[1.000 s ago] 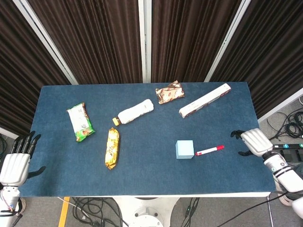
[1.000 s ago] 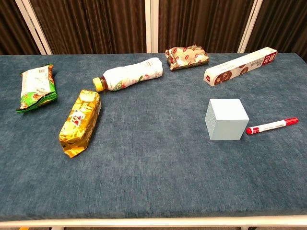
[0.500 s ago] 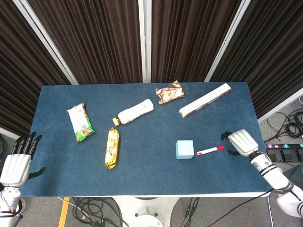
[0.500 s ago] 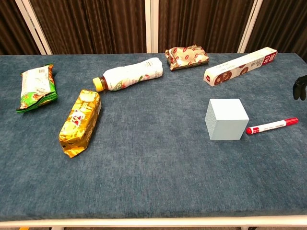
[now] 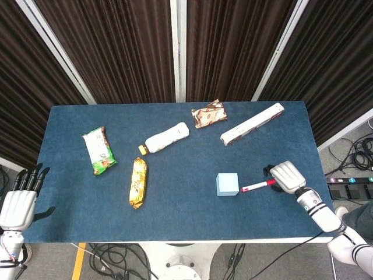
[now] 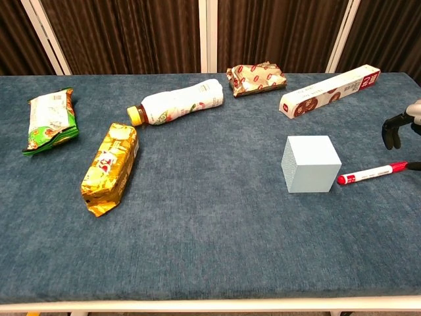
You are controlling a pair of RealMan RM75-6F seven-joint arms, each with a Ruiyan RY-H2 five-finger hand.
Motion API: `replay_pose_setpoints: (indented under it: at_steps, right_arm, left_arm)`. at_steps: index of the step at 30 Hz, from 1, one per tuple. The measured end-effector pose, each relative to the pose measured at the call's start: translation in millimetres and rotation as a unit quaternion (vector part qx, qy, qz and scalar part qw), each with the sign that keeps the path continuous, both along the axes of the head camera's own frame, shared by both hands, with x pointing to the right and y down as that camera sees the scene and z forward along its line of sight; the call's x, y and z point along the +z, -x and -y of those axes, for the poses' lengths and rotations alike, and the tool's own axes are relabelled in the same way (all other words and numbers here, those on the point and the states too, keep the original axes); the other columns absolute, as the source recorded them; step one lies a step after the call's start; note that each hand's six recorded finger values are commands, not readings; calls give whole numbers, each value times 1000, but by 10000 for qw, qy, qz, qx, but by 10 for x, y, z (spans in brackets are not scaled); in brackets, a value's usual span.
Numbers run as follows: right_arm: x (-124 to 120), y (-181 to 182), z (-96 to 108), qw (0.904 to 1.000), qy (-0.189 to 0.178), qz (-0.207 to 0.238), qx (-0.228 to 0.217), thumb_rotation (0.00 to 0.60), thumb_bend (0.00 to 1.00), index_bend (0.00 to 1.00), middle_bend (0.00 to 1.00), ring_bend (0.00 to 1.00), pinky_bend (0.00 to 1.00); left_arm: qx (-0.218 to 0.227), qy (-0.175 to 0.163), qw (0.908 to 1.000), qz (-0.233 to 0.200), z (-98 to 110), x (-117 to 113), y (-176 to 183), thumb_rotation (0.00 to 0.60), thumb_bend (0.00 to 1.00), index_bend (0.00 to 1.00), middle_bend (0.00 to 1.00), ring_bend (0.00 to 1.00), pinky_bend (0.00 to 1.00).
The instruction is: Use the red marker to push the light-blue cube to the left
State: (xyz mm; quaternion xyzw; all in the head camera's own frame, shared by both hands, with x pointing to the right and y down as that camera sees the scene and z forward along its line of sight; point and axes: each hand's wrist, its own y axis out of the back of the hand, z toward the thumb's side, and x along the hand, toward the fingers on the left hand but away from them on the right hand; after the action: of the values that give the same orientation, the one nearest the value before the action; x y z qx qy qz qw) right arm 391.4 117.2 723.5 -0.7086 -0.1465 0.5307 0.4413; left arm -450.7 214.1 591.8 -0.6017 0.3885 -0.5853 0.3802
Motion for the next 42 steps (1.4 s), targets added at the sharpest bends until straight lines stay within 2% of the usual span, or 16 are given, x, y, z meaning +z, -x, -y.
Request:
replay_pose_setpoints:
  at_steps: [10,35,42]
  right_arm:
    - [65,69,-4,9999,-61,-10,-88,600,142,530,517,824,948]
    - [243,135,-64,9996,88,-220,-146,600,145,535,520,825,945]
    - [271,145,-59,9996,120,-217,-137,600,158,589,558,831,945]
  left_arm:
    - [-32,8,10000,1,9,22,36,600,1,65,42,3,70]
    - [-57,81,9999,-30,-10,81,71,600,1,65,42,4,70]
    - [-79,102,9999,-27,-18,90,87,600,2,65,42,3,70]
